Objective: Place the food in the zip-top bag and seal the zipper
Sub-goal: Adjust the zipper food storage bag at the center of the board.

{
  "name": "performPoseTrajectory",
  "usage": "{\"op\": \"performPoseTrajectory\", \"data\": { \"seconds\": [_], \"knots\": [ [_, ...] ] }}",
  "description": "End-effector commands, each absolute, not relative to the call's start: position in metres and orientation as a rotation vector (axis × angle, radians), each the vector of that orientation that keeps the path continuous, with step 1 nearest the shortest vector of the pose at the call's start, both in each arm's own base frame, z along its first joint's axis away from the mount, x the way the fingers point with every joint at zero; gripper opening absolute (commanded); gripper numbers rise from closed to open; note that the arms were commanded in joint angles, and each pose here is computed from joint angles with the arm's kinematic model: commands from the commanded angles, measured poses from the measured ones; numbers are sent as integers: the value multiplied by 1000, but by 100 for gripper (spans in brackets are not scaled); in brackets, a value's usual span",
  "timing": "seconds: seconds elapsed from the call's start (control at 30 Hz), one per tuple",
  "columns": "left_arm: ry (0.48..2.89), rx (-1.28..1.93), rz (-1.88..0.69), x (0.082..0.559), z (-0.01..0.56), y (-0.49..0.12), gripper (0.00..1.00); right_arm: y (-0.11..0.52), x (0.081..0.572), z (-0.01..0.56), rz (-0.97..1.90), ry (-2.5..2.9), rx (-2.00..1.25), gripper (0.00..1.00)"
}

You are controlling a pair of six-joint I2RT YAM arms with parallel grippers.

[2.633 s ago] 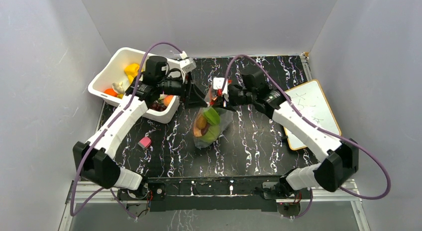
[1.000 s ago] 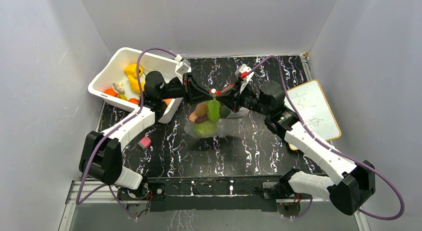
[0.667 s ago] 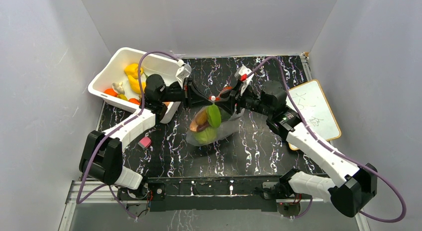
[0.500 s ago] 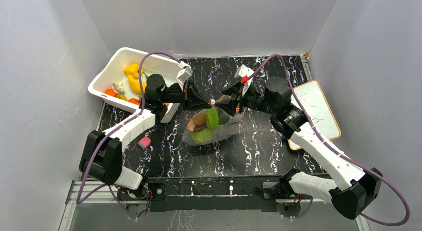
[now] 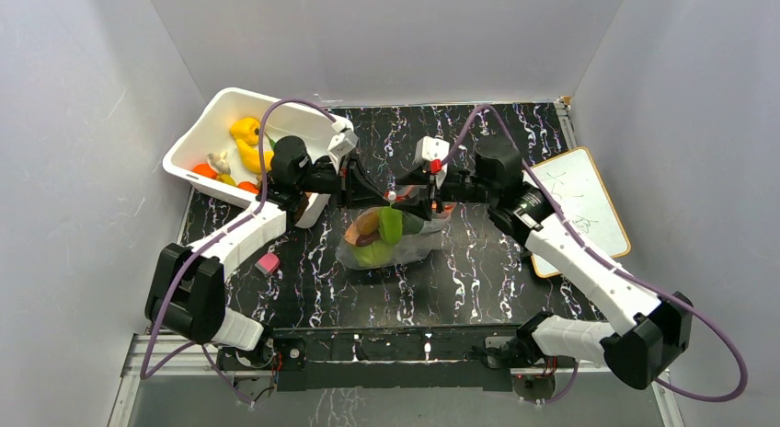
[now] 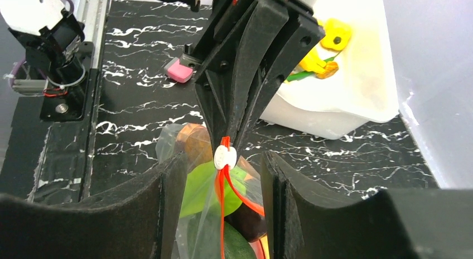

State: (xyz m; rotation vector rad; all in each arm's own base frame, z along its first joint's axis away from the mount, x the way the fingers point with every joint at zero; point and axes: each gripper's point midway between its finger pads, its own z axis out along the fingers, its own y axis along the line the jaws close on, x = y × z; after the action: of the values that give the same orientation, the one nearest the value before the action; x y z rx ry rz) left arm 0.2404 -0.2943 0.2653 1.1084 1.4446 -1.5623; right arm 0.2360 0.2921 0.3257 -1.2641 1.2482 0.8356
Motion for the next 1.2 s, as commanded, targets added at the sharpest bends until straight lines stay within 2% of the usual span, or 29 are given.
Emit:
{"op": "performPoseTrajectory", "data": {
  "seconds": [0.0, 0.23, 0.33, 0.47, 0.53, 0.97, 1.07, 1.17],
  "knots": [
    [1302, 1201, -1511, 227, 291, -291, 0, 303, 237, 349, 856, 1123, -1290, 46],
    [1308, 1196, -1500, 227, 286, -290, 0, 307, 239, 341, 905, 1170, -1270, 40],
    [1318, 1193, -1485, 229, 282, -291, 0, 308, 239, 339, 922, 1183, -1261, 28],
    [1266, 1231, -1485, 219, 292, -287, 0, 308, 240, 334, 944, 1228, -1245, 5],
    [1240, 1224, -1459, 219, 296, -286, 0, 306, 241, 329, 931, 1265, -1252, 2],
    [1198, 1186, -1430, 218, 302, -286, 0, 301, 245, 307, 950, 1392, -1258, 6],
    [1202, 1192, -1432, 218, 300, -285, 0, 299, 246, 304, 935, 1406, -1263, 16],
    [1200, 1198, -1435, 216, 299, -285, 0, 298, 246, 303, 932, 1401, -1268, 19]
  ]
}}
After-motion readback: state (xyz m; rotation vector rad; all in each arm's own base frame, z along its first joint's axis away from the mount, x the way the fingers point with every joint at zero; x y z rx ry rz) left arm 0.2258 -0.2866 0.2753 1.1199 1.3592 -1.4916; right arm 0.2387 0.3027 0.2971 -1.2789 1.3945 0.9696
